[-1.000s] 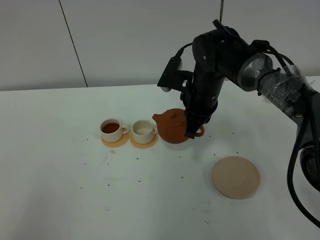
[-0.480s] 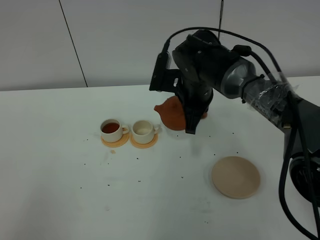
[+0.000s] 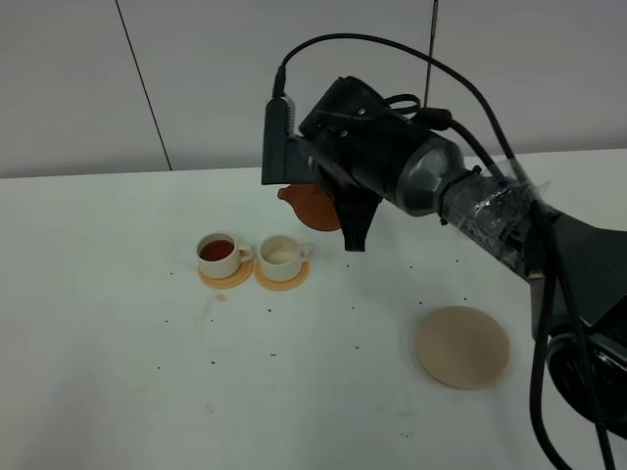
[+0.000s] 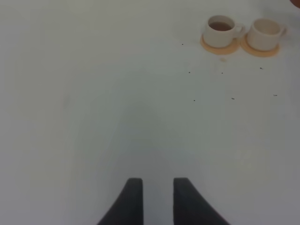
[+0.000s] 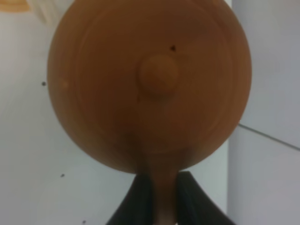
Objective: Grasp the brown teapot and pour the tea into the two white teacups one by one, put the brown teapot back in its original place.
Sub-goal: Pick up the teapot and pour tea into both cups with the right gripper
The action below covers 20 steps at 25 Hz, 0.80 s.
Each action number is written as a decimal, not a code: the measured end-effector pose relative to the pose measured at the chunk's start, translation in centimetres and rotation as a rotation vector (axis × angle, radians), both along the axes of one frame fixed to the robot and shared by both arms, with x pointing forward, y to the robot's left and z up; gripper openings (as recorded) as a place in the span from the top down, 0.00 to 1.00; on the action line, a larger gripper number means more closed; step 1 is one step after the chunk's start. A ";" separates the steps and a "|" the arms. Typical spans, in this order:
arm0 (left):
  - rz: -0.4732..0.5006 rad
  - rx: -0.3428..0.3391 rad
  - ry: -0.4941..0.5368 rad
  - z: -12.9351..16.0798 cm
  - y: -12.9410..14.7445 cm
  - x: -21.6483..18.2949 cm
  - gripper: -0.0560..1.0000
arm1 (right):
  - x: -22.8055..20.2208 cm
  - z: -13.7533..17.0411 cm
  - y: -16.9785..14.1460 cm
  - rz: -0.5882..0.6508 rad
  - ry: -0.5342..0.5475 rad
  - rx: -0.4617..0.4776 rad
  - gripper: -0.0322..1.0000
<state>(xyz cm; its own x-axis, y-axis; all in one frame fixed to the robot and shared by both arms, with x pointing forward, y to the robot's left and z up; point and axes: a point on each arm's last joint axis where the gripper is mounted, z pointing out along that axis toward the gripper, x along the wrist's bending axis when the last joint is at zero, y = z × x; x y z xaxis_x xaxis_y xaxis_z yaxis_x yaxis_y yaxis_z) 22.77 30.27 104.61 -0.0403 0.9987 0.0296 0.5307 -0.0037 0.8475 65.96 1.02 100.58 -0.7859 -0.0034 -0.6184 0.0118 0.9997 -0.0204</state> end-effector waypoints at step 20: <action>0.000 0.000 0.000 0.0 0.0 0.0 0.73 | -2.5 -1.7 2.7 0.070 -0.023 -0.225 0.88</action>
<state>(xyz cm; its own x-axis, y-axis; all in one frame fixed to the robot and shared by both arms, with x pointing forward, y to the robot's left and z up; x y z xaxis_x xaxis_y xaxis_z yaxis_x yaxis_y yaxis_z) 22.77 30.27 104.61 -0.0403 0.9987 0.0296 0.5307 -0.0037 0.8475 63.48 3.72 98.87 -0.7643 -0.1969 -0.6140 -0.0542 0.9685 -0.2431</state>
